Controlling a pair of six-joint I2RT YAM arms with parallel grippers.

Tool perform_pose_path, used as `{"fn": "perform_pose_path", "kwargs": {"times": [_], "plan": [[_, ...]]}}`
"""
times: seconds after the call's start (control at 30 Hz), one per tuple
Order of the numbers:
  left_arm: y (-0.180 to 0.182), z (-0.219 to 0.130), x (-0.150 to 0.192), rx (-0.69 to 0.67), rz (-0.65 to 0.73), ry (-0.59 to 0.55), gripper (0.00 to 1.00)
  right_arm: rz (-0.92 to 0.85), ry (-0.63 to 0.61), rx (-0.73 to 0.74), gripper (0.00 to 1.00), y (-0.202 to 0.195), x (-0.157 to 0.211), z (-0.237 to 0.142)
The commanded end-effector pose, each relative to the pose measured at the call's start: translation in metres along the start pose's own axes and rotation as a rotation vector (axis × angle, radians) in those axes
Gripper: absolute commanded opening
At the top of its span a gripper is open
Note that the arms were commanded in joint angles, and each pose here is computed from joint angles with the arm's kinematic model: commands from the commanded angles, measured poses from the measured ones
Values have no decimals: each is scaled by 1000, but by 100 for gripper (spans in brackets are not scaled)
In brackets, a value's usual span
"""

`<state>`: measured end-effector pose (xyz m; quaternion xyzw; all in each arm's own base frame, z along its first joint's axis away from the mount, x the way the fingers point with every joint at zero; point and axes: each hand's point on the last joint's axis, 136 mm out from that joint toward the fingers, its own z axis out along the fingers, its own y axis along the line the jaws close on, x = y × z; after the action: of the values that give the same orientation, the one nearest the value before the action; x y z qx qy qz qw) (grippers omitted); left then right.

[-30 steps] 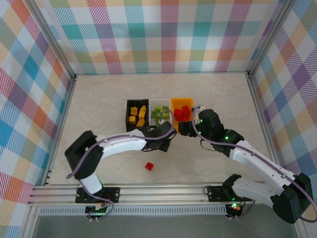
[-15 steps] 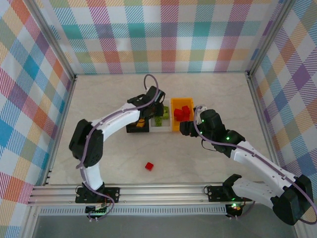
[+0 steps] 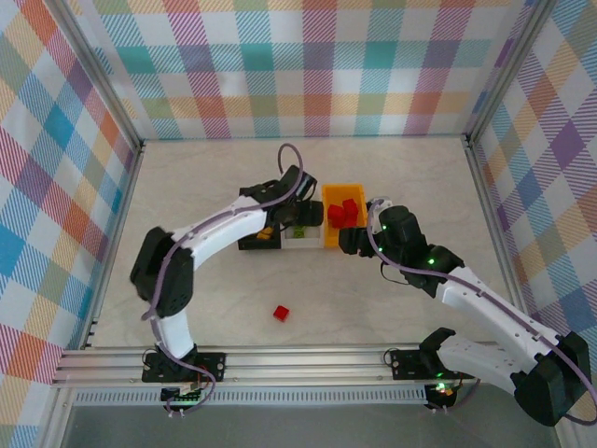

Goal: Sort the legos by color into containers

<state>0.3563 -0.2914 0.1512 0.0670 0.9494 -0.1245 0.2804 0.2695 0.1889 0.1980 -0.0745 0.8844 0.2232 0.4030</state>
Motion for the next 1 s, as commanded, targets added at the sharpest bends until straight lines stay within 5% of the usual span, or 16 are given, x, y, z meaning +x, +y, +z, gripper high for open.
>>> {"fn": "perform_pose_path", "kwargs": {"times": [0.0, 0.37, 0.57, 0.97], "plan": [[-9, -35, 44, 42, 57, 54, 91, 22, 3, 1, 79, -4, 5, 2], [30, -36, 226, -35, 128, 372, 92, 37, 19, -5, 80, -7, 12, 13], [27, -26, 245, -18, 115, 381, 85, 37, 24, -5, 79, -7, 13, 13], [24, -15, 250, -51, 145, 395, 42, 46, 8, 20, 79, -16, 13, 5]]}}
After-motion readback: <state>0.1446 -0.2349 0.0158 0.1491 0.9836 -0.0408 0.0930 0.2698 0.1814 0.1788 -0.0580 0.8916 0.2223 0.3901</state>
